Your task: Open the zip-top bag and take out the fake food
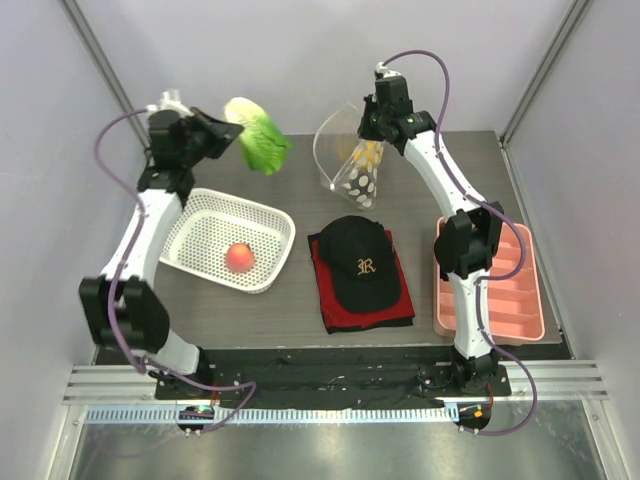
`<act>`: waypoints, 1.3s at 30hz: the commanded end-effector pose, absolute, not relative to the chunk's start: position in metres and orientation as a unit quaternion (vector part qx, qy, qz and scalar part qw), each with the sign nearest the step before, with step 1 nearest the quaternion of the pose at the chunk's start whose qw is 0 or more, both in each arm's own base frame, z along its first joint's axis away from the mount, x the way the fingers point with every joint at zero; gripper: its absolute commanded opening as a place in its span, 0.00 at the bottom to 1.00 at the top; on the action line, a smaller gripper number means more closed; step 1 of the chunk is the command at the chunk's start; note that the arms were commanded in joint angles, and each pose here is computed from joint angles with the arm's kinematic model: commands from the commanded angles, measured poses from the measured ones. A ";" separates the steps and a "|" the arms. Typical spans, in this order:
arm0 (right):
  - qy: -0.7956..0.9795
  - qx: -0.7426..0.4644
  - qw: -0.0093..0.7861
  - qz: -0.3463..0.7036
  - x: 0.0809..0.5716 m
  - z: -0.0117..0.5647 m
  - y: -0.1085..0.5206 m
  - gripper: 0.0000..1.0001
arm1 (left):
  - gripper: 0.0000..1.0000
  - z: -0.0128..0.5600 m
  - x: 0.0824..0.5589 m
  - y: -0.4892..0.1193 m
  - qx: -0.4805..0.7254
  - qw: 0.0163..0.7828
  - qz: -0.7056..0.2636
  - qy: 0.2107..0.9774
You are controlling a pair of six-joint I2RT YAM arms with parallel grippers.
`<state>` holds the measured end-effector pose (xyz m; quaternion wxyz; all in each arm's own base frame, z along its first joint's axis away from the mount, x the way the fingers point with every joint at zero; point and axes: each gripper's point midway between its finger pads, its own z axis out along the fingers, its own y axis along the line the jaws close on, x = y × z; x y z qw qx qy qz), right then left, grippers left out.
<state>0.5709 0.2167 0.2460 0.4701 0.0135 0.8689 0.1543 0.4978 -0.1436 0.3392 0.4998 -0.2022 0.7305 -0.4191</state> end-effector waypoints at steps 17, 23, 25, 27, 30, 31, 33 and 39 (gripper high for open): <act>0.858 -0.003 0.475 0.197 0.567 0.263 0.231 0.01 | 0.27 0.169 0.419 0.011 -0.432 0.354 -0.198 0.806; 0.855 -0.004 0.471 0.216 0.563 0.267 0.243 0.01 | 0.99 0.185 0.403 -0.001 -0.412 0.374 -0.157 0.816; 0.855 -0.005 0.469 0.219 0.561 0.269 0.245 0.01 | 0.85 0.204 0.409 -0.014 -0.380 0.408 -0.158 0.815; 0.857 -0.006 0.466 0.220 0.558 0.268 0.248 0.02 | 0.67 0.231 0.419 -0.044 -0.327 0.443 -0.193 0.812; 0.857 -0.011 0.465 0.221 0.554 0.269 0.252 0.02 | 0.55 0.286 0.447 -0.125 -0.195 0.478 -0.311 0.798; 0.857 -0.012 0.464 0.223 0.554 0.268 0.255 0.01 | 0.48 0.304 0.448 -0.161 -0.148 0.483 -0.348 0.790; 0.856 -0.013 0.466 0.223 0.553 0.270 0.257 0.02 | 0.34 0.328 0.461 -0.204 -0.084 0.480 -0.397 0.778; 0.855 0.002 0.465 0.230 0.553 0.276 0.259 0.02 | 0.01 0.330 0.489 -0.303 -0.014 0.430 -0.478 0.766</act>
